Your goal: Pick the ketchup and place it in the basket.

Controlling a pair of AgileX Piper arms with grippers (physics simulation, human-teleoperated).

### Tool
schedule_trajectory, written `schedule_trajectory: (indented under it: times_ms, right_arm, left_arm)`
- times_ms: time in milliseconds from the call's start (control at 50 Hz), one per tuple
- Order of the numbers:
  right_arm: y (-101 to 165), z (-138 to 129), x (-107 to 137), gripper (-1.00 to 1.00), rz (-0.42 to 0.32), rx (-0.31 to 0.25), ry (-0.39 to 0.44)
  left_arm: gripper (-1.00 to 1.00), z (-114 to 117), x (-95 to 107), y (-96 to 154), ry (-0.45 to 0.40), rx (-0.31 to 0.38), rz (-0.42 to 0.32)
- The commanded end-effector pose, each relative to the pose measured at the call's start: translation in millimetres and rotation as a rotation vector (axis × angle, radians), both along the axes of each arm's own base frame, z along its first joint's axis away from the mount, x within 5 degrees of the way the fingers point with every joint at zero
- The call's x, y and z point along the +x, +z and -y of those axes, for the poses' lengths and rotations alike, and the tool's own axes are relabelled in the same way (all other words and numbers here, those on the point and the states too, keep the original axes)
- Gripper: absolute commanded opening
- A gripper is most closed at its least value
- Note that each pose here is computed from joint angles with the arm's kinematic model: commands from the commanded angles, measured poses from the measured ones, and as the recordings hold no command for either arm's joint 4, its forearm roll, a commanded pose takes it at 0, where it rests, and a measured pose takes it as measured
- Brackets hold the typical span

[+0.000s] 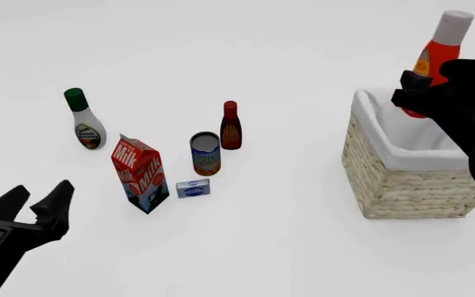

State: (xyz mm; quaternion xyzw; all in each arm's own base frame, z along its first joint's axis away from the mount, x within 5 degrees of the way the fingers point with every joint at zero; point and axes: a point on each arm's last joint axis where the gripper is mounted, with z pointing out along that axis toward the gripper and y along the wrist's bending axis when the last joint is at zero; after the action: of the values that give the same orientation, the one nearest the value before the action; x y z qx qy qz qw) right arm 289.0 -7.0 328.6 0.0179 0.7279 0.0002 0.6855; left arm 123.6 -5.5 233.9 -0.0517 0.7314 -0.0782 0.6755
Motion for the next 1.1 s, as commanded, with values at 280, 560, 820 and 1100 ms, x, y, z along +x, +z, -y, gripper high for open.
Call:
schedule_trajectory:
  times_ms: [280,560,820,1100]
  right_arm:
    - [-13.8,30.6,26.2,-1.00,-0.070,0.004,-0.094]
    - [-21.8,39.1,42.7,-1.00,-0.143,-0.024,-0.109]
    - [-32.5,42.0,51.7,-1.00,-0.187,-0.032,-0.111]
    - [-42.4,41.6,56.0,-1.00,-0.223,-0.034,-0.106]
  left_arm:
    - [1.00,0.7,5.8,-8.9,-0.003,-0.004,-0.022]
    - [1.00,0.4,5.7,-11.9,-0.001,-0.003,-0.020]
    - [1.00,1.0,8.2,-12.9,-0.004,-0.007,-0.023]
    - [1.00,1.8,10.5,-12.7,-0.009,-0.010,-0.025]
